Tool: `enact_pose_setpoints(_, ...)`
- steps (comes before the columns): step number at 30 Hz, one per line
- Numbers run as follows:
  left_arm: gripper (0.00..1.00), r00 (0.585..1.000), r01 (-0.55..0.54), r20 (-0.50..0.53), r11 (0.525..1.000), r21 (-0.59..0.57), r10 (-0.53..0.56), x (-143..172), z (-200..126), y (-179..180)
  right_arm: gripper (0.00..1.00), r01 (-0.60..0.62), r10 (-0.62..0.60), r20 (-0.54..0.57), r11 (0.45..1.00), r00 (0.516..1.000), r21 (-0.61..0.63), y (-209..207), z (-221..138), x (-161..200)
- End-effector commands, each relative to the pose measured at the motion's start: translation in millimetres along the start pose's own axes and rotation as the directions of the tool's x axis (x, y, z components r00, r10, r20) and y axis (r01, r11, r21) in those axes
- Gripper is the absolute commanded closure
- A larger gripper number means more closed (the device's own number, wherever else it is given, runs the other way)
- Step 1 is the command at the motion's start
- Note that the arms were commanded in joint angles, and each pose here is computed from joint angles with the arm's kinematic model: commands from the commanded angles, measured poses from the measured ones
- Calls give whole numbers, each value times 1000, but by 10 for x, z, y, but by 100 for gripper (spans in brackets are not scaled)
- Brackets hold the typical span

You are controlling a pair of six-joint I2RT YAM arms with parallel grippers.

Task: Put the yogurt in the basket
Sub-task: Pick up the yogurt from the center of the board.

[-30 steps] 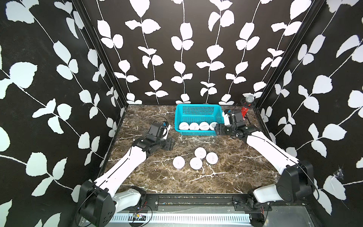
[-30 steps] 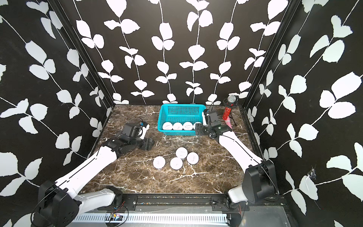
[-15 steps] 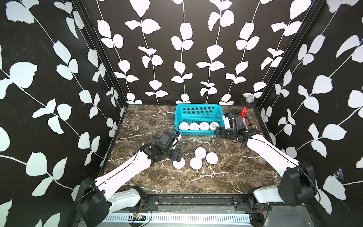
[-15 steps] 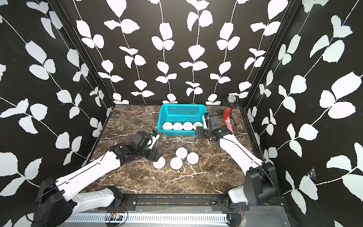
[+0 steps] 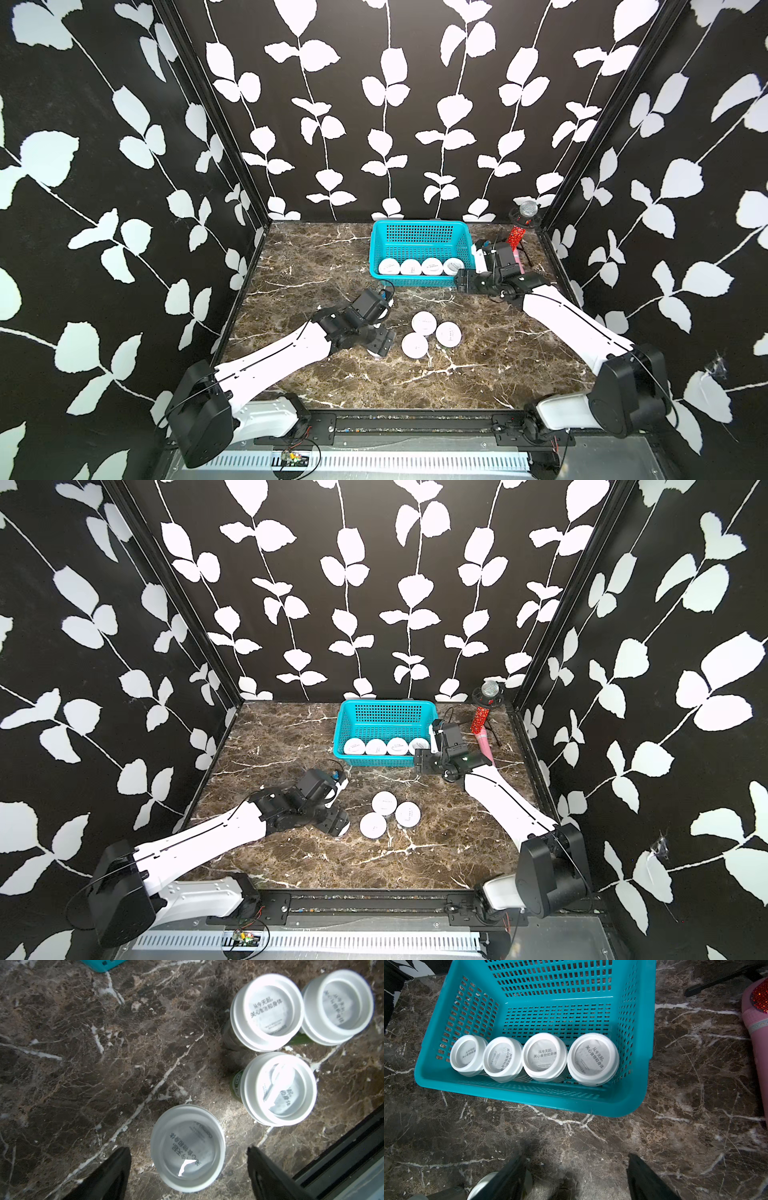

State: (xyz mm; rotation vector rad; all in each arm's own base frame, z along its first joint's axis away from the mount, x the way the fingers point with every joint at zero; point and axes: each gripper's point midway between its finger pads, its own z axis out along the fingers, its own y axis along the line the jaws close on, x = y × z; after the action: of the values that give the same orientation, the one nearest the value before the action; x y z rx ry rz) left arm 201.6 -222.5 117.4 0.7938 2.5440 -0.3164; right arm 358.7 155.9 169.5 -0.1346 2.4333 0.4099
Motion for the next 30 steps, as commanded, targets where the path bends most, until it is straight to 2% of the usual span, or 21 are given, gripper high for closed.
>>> enact_pose_setpoints(1, 13, 999, -9, -40, 999, -30, 8, 116, 30, 29, 22, -8, 8, 26, 1000, 1000, 4, -24, -27, 10)
enact_pose_setpoints(30, 28, 988, -96, -132, 989, -111, 81, 269, 213, 21, 21, -22, 22, 20, 1000, 1000, 0, -34, -1, 56)
